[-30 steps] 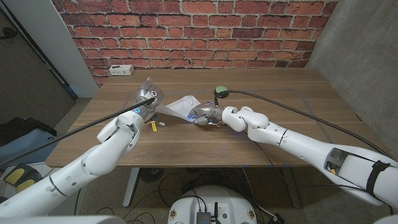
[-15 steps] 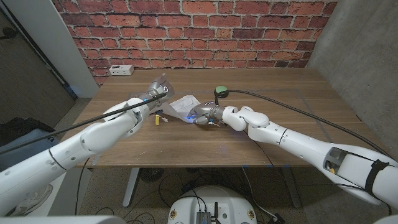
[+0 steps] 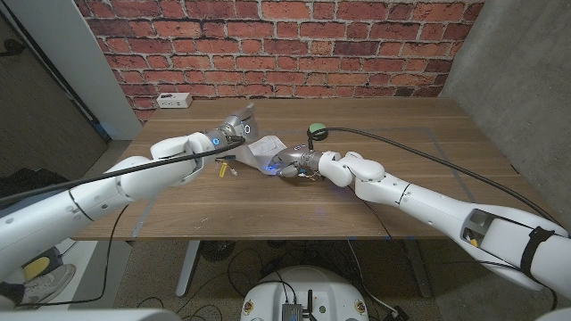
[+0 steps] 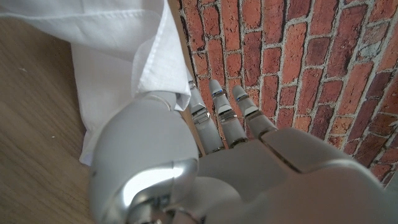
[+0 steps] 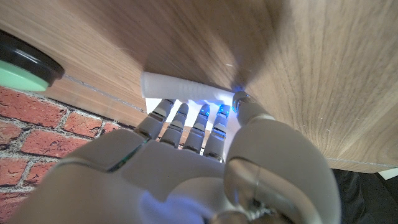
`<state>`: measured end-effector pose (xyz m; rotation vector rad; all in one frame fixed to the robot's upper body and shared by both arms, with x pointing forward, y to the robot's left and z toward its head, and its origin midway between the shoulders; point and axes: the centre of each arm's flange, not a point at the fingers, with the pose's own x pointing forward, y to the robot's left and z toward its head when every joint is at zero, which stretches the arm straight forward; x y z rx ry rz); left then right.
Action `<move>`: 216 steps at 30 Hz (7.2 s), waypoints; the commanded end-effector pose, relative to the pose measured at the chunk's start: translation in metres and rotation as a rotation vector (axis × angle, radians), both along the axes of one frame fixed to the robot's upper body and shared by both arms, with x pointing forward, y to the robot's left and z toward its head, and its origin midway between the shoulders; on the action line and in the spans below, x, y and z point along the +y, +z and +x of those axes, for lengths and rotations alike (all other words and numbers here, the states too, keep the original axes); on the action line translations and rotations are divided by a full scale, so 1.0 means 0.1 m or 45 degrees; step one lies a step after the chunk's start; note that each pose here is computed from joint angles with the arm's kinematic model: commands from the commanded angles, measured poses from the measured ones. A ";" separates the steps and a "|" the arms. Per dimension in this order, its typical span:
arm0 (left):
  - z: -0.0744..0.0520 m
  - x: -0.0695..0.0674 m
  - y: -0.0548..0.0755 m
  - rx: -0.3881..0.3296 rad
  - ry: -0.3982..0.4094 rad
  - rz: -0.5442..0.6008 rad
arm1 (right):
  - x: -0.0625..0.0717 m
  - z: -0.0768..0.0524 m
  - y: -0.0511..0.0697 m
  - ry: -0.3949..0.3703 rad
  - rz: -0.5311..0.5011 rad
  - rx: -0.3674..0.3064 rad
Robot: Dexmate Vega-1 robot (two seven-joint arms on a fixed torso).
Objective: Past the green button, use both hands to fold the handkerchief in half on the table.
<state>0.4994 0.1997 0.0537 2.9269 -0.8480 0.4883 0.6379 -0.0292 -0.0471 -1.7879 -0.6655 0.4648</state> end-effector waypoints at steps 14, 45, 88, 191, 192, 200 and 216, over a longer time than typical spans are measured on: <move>0.19 0.00 0.18 -0.111 -0.208 0.282 | -0.01 0.03 -0.01 -0.027 -0.028 -0.002; 0.34 0.08 0.21 -0.103 -0.607 0.464 | -0.03 0.02 -0.01 -0.043 -0.045 0.013; 0.97 -0.16 0.03 -0.227 -0.784 0.350 | -0.10 -0.04 -0.02 -0.065 -0.063 0.043; 0.35 -0.45 -0.53 -0.616 -0.941 -0.783 | -1.16 -0.88 0.57 -0.501 0.412 -0.351; 0.34 -0.45 -0.55 -0.604 -0.929 -0.812 | -1.16 -0.87 0.57 -0.493 0.418 -0.349; 0.26 -0.40 -0.57 -0.539 -0.878 -1.059 | -1.10 -0.79 0.63 -0.437 0.427 -0.341; 0.25 -0.24 -0.43 -0.302 -0.873 -1.538 | -1.04 -0.73 0.69 -0.379 0.439 -0.334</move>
